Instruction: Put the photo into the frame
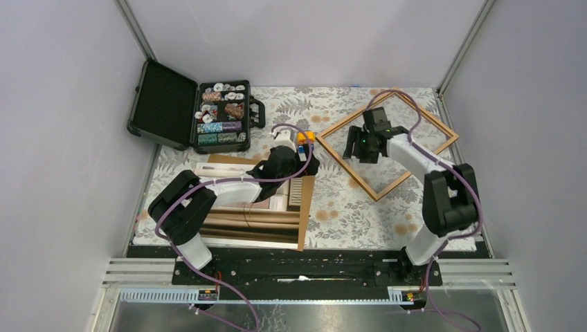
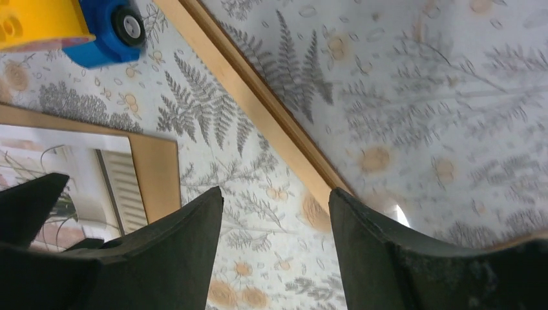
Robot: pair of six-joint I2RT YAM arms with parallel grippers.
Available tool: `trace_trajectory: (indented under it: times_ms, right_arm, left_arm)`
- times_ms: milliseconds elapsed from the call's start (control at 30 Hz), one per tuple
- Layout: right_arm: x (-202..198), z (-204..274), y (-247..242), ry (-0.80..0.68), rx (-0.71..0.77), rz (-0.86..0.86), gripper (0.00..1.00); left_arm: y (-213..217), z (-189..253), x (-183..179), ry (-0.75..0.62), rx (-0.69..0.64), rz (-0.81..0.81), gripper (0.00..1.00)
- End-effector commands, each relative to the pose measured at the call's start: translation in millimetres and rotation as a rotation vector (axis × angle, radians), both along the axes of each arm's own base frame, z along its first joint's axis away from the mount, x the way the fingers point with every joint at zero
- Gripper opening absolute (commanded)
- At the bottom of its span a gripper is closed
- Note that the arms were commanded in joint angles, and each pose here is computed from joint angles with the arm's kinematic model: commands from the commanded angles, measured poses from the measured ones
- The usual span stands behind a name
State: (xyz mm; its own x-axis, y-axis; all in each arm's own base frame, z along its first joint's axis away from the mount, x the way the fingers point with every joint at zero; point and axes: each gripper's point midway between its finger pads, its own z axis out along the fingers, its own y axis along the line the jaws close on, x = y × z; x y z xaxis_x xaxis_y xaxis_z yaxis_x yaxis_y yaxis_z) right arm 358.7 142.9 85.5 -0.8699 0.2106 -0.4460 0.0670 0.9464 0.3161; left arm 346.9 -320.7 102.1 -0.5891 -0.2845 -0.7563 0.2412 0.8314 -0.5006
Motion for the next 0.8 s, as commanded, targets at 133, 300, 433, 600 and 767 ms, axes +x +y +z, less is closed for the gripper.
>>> trace_trajectory:
  times_ms: [133,300,433,600,767]
  right_arm:
    - [42,-17,24,-0.011,-0.152,0.174,0.6]
    - [52,-34,28,0.003,-0.254,0.23,0.59]
    - [66,-39,39,-0.004,-0.278,0.242,0.58]
    - [87,-30,79,-0.019,-0.124,0.223,0.6]
    - [95,-12,120,-0.073,0.118,0.21,0.7]
  left_arm:
    - [23,33,9,-0.108,-0.123,0.154,0.99]
    - [27,32,11,-0.105,-0.135,0.17,0.99]
    - [28,30,13,-0.092,-0.132,0.176,0.99]
    - [38,30,12,-0.092,-0.161,0.213,0.99]
    - [48,31,11,-0.095,-0.176,0.247,0.99]
